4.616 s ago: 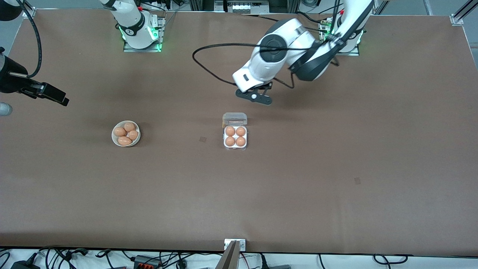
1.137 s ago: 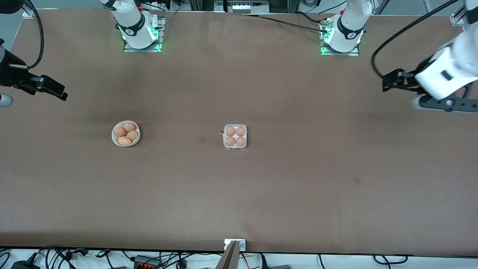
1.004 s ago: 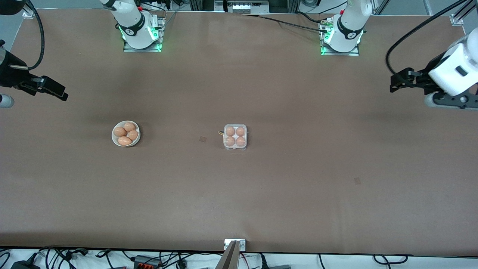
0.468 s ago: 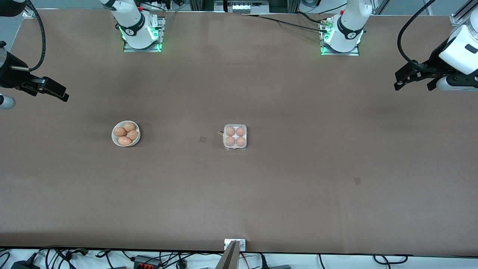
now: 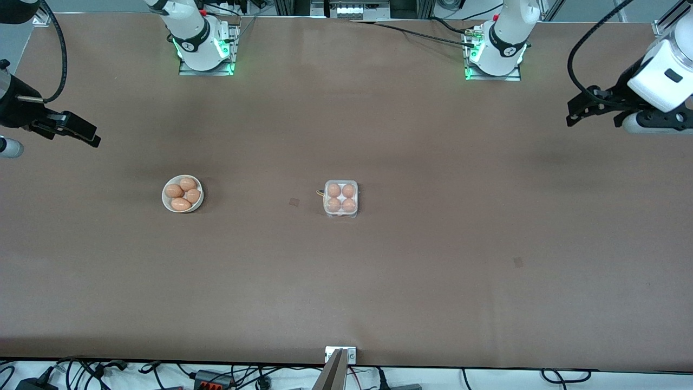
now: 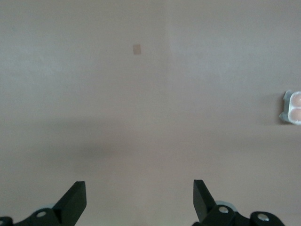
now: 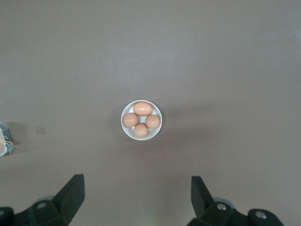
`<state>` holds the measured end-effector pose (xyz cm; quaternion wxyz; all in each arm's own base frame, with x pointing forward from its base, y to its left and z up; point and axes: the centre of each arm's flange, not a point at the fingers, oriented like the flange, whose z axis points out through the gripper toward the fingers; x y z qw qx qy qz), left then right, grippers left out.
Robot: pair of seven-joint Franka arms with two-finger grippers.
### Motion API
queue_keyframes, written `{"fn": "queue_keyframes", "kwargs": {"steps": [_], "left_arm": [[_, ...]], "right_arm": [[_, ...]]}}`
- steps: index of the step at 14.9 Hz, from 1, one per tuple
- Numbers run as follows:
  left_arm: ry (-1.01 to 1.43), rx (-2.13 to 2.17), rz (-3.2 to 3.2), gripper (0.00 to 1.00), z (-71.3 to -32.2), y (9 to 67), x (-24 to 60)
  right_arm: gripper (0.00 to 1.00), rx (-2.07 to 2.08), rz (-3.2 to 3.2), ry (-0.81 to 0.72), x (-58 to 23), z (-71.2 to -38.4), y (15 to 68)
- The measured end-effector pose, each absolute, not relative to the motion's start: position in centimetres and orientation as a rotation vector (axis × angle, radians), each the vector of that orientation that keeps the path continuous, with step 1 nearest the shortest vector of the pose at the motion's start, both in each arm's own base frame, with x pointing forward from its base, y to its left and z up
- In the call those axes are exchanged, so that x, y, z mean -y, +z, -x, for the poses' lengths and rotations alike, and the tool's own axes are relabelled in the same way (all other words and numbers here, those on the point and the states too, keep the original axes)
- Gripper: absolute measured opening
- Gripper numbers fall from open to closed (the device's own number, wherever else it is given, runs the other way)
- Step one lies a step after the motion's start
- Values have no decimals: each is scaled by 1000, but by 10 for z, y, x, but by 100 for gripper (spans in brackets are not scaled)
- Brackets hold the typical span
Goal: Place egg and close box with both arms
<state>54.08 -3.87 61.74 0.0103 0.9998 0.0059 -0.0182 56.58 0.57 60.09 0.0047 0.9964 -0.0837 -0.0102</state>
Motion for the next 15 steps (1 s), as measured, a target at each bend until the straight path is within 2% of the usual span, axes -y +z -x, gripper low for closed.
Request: {"fn": "queue_keyframes", "kwargs": {"steps": [3, 15], "left_arm": [[-71, -18, -3118, 100, -553, 614, 39], [-91, -16, -3118, 100, -553, 616, 39]], "right_arm": [[100, 262, -3121, -30, -6, -566, 602], [100, 262, -3122, -24, -6, -566, 603]]}}
